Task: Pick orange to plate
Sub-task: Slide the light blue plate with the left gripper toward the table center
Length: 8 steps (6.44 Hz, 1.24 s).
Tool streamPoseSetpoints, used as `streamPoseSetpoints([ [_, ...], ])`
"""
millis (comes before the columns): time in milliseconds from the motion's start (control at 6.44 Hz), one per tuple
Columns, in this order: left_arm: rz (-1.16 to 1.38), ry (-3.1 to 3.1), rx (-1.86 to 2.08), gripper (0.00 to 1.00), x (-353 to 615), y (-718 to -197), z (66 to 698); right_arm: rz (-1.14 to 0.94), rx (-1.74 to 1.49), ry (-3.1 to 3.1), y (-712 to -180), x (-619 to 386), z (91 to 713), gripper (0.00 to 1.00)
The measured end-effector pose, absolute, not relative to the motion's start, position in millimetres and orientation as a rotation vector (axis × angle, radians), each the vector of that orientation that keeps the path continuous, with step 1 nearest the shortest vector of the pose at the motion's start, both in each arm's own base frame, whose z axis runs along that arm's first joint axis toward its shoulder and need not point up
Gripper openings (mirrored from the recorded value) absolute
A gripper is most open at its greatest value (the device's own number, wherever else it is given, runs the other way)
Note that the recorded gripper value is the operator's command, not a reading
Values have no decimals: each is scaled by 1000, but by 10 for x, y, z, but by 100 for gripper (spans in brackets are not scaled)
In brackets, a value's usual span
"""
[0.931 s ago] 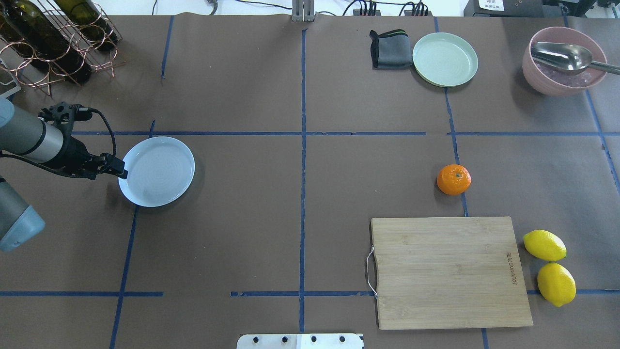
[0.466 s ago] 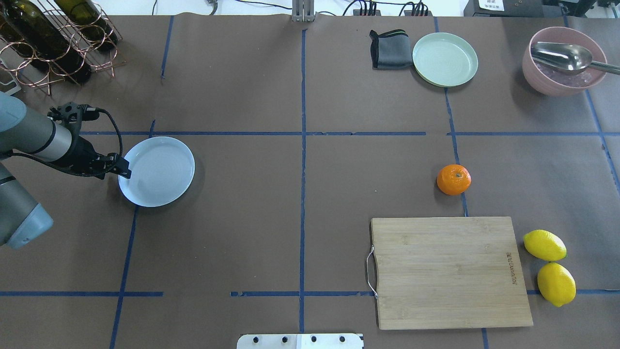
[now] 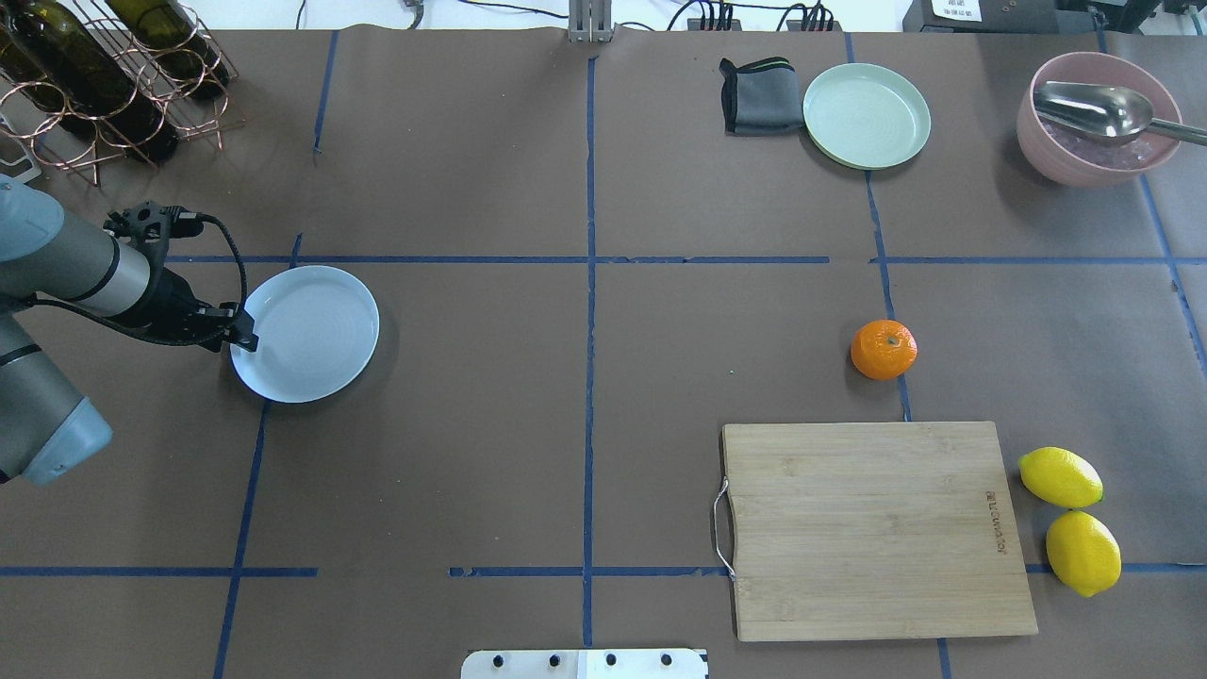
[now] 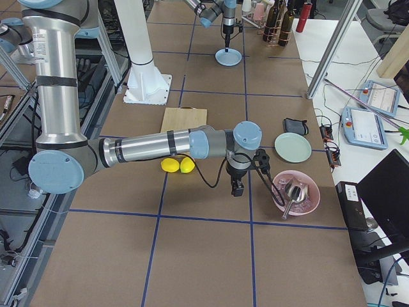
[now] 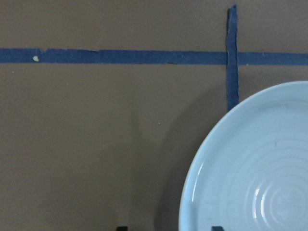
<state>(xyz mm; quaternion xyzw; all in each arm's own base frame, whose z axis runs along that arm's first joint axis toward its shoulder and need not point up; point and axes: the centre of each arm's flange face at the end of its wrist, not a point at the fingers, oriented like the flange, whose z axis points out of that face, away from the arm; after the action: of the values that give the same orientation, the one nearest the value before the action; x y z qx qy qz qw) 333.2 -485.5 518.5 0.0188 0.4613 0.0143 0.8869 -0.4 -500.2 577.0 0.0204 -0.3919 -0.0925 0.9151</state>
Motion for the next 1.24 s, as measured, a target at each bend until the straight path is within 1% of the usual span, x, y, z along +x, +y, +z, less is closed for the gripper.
streamPoseSetpoints([
  [310,35,968,45,0,3345,-4855,5124,-191,40,-807,-5000,-10,5775,100],
  [466,45,990,58,0,3336,-4840,4989,-191,39,-807,-4998,-11,5778,100],
  [621,53,1045,69,0,3337,-4818,4676,-191,40,-807,-4997,-12,5777,100],
  [931,12,1199,29,0,3637,-4899,3625,-192,41,-809,-4993,-14,5769,100],
  [1086,24,1246,-20,0,4104,-4781,3169,-192,40,-810,-4991,-14,5774,100],
  [1241,30,1255,-54,0,4616,-4613,2911,-192,39,-809,-4990,-13,5780,100],
])
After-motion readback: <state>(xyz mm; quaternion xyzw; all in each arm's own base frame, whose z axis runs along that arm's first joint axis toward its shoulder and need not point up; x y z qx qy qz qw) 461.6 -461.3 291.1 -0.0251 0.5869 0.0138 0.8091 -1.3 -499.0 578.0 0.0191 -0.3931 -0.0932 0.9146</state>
